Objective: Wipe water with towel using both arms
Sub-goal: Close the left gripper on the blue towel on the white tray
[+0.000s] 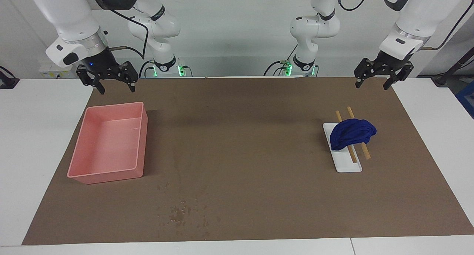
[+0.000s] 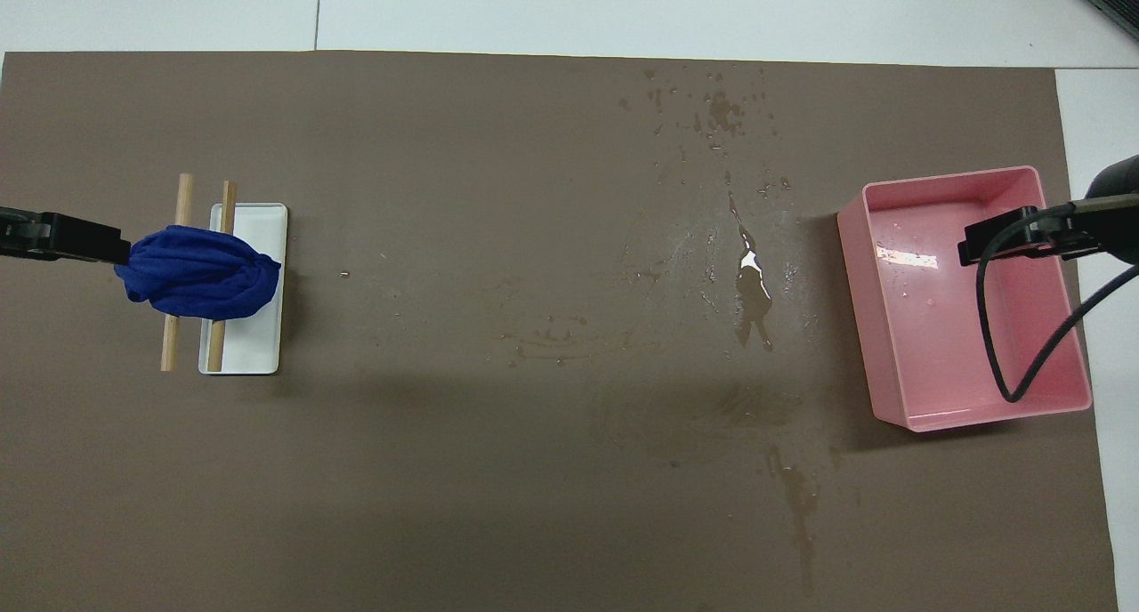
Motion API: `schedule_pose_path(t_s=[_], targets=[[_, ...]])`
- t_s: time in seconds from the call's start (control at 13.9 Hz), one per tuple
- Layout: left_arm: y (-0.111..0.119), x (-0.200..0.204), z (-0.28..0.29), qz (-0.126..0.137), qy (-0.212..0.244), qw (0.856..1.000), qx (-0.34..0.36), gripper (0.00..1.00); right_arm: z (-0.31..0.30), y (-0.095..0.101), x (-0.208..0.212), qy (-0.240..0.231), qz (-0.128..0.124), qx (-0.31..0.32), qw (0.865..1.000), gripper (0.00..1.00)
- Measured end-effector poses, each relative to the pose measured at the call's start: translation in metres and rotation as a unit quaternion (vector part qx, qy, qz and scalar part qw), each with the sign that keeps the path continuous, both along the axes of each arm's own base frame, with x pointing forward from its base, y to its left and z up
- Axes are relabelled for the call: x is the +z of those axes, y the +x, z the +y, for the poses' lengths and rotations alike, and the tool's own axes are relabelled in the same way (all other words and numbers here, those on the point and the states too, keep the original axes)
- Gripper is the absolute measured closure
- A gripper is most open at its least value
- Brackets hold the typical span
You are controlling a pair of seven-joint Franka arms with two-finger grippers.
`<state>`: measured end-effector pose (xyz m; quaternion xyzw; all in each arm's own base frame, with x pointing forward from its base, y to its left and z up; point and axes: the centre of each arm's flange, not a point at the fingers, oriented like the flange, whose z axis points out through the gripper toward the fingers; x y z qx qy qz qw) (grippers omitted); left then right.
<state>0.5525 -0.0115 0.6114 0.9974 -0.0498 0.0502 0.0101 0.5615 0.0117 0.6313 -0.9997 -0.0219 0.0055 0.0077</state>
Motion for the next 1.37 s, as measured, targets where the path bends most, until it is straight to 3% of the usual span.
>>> schedule_pose_path(t_s=[0.22,0.36,0.58,0.94,1.01,1.08,1.37], targets=[[0.006,-0.074,0.017,-0.038,-0.006,0.997,0.063,0.0,0.007,0.002,-0.003,0.027,-0.003,-0.031,0.999,0.0],[0.012,-0.116,0.023,-0.045,-0.007,0.996,0.079,0.0,0.009,0.002,-0.003,0.033,-0.002,-0.04,0.999,0.0],[0.022,-0.144,0.031,-0.047,-0.006,0.995,0.091,0.0,0.009,0.002,-0.003,0.034,-0.001,-0.043,0.998,0.0],[0.019,-0.173,0.034,-0.061,-0.006,0.994,0.096,0.0,0.009,0.002,-0.003,0.034,-0.001,-0.044,0.998,0.0],[0.018,-0.176,0.034,-0.06,-0.006,0.994,0.096,0.09,0.009,0.002,-0.004,0.034,-0.001,-0.044,0.998,0.0],[0.018,-0.177,0.034,-0.059,-0.006,0.994,0.096,0.1,0.009,0.002,-0.004,0.034,-0.001,-0.044,0.998,0.0],[0.017,-0.178,0.037,-0.059,-0.006,0.993,0.099,0.57,0.009,0.002,-0.004,0.034,-0.001,-0.044,0.998,0.0]])
